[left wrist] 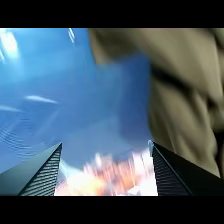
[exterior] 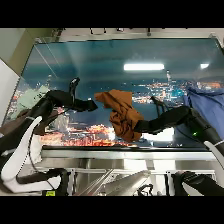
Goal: Fold the shirts.
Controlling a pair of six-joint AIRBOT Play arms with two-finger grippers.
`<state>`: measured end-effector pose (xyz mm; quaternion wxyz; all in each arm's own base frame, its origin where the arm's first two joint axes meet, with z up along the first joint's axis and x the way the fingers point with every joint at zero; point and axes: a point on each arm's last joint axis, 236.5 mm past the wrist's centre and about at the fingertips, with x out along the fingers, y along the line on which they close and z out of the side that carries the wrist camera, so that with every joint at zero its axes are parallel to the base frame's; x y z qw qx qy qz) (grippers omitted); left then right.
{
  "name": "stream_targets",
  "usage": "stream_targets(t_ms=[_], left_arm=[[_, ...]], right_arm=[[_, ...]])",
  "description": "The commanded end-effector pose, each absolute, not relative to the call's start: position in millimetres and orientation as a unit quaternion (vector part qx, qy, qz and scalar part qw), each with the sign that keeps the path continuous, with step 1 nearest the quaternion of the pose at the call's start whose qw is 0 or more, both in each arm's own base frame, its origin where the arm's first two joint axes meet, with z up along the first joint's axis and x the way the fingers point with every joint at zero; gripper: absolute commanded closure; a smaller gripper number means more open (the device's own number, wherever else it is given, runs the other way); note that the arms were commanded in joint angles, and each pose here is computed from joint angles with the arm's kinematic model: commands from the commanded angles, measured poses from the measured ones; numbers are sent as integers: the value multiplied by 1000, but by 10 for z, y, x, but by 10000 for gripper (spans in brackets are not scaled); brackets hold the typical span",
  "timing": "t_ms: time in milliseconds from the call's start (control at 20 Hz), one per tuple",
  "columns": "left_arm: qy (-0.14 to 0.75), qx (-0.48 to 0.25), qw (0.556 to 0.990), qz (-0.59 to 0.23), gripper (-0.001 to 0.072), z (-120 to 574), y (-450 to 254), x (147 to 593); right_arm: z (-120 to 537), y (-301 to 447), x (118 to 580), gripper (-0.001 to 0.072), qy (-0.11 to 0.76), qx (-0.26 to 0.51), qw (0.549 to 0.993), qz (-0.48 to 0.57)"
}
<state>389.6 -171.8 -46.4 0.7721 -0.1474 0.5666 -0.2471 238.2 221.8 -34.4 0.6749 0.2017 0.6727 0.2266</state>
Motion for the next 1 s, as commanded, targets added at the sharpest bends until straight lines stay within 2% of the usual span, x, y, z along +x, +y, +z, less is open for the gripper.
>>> stream_targets(t_ms=[0, 100, 250, 400, 550, 600, 650, 700, 750, 800, 850, 950], left_arm=[[547, -182, 779, -245, 99, -706, -1717, 4427], [536, -176, 788, -248, 99, -745, -1777, 4699], [530, -175, 788, -259, 100, -837, -1905, 5009], [542, -165, 775, -279, 117, -998, -2075, 5121], [573, -162, 736, -321, 123, -1067, -2232, 5032], [584, -154, 720, -340, 345, -1050, -2311, 4946], [589, -142, 709, -361, 574, -1011, -2380, 4878], [587, -133, 706, -373, 672, -971, -2429, 4867], [582, -128, 708, -379, 691, -930, -2498, 4880], [578, -125, 711, -380, 693, -914, -2543, 4895], [576, -125, 713, -379, 694, -910, -2579, 4901], [579, -133, 713, -372, 695, -907, -2577, 4908]], right_arm=[[-651, 2337, 2343, 113, 687, 212, 665, 202], [-722, 2333, 2298, 115, 699, 210, 654, 198], [-706, 2339, 2369, 117, 690, 214, 663, 195], [-668, 2355, 2392, 117, 689, 218, 663, 195], [-616, 2380, 2422, 117, 686, 219, 664, 200], [-607, 2385, 2433, 123, 685, 219, 665, 201], [-601, 2395, 2437, 188, 684, 222, 665, 201], [-602, 2395, 2437, 298, 684, 220, 665, 203], [-603, 2394, 2434, 426, 683, 216, 666, 207], [-602, 2395, 2432, 585, 684, 217, 666, 207], [-600, 2394, 2434, 669, 683, 215, 667, 208], [-600, 2385, 2444, 688, 682, 214, 668, 208]])
